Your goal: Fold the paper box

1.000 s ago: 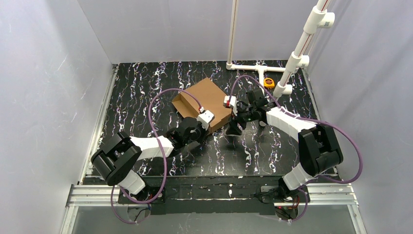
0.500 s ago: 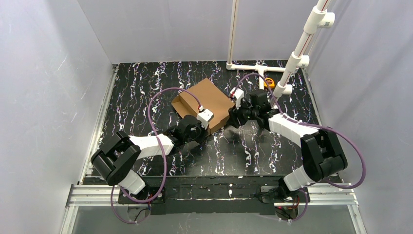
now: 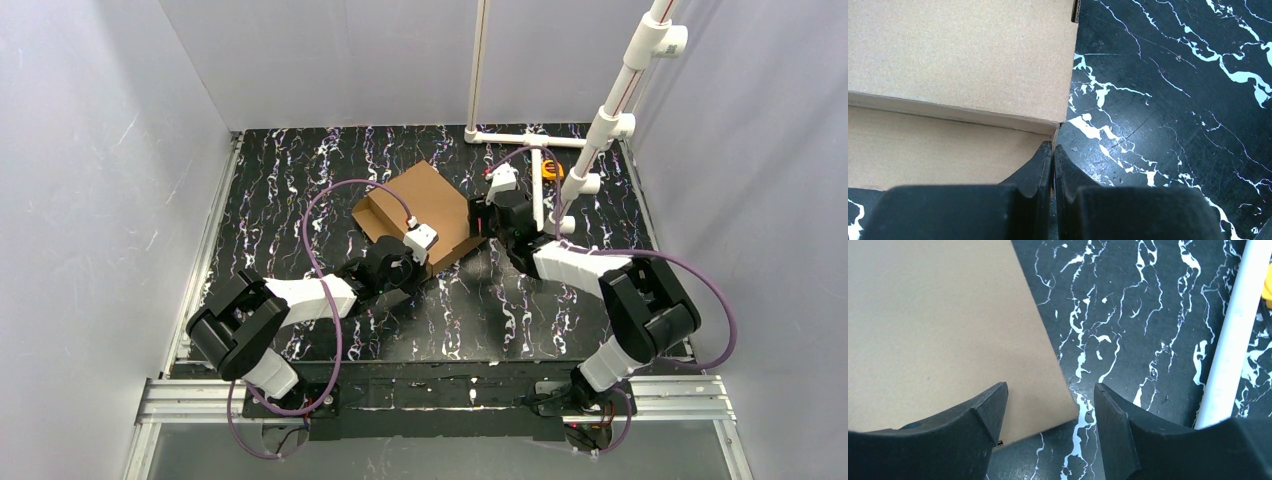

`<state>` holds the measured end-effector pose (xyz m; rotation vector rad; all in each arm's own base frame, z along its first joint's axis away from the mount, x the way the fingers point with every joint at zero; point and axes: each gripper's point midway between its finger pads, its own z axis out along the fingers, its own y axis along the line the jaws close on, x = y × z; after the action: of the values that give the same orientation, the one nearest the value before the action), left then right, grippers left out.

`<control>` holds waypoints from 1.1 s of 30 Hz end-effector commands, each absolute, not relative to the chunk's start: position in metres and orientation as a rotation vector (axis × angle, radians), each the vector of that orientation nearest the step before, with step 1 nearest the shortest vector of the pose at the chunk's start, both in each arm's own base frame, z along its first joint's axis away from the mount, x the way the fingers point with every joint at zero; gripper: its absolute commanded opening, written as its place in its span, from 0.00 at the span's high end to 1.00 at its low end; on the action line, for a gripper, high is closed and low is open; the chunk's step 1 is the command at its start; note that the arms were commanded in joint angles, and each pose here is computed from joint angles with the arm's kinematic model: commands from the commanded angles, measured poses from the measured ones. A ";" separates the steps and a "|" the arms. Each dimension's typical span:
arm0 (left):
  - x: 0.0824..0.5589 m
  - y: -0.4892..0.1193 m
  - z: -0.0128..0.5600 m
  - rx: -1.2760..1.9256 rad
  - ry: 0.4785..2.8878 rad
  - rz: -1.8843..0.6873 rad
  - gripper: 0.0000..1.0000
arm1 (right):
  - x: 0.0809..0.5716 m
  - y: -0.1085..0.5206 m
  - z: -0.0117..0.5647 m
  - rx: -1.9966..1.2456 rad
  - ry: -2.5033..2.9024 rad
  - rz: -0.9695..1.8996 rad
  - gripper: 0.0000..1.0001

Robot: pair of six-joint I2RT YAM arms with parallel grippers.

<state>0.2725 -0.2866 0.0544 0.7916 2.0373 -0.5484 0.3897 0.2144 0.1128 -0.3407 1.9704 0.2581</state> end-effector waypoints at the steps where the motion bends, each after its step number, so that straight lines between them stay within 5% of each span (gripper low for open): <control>1: 0.273 -0.288 0.062 0.773 2.033 -0.573 1.00 | 0.407 0.213 0.115 -0.125 1.948 0.266 0.28; 33: 0.285 -0.286 0.093 0.705 1.964 -0.548 0.99 | 0.378 0.259 0.079 -0.186 2.098 0.586 0.36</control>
<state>0.2715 -0.2782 0.0533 0.7720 2.0694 -0.5187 0.3868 0.2403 0.0887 -0.1682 2.0498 0.4844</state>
